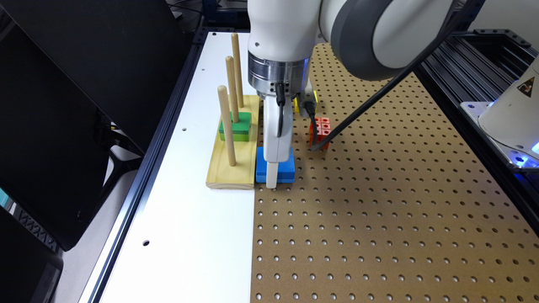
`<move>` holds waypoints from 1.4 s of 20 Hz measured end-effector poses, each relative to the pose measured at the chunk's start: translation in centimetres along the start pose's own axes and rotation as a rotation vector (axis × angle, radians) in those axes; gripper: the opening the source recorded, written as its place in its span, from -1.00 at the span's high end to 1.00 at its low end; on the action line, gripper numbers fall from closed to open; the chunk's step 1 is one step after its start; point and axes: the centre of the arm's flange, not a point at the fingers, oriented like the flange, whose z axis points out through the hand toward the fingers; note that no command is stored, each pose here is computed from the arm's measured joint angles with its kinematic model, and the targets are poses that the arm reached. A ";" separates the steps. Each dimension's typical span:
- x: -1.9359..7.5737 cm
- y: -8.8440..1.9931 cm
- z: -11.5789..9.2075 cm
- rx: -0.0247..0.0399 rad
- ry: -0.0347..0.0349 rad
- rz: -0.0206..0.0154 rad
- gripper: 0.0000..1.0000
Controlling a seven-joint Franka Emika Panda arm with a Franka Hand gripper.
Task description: Pick up blue block.
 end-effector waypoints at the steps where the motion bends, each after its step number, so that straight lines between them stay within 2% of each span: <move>1: 0.00 0.0 0.0 0.0000 0.0000 0.0000 1.00; 13: 0.06 0.1 0.0 -0.0019 -0.0001 0.0019 1.00; 14: 0.11 0.1 -0.2 -0.0003 0.0017 0.0021 1.00; 16: 0.19 -0.1 -1.3 0.0013 0.0052 0.0011 1.00; 19: 0.19 -0.3 -3.6 -0.0066 0.0048 -0.0014 1.00; 22: 0.13 -0.3 -4.5 -0.0131 0.0022 -0.0023 1.00; 23: 0.13 -0.3 -4.5 -0.0132 0.0021 -0.0023 1.00; 25: 0.17 -0.4 -5.3 -0.0080 0.0078 -0.0030 1.00; 28: 0.06 -0.5 -7.4 -0.0125 0.0095 -0.0037 1.00</move>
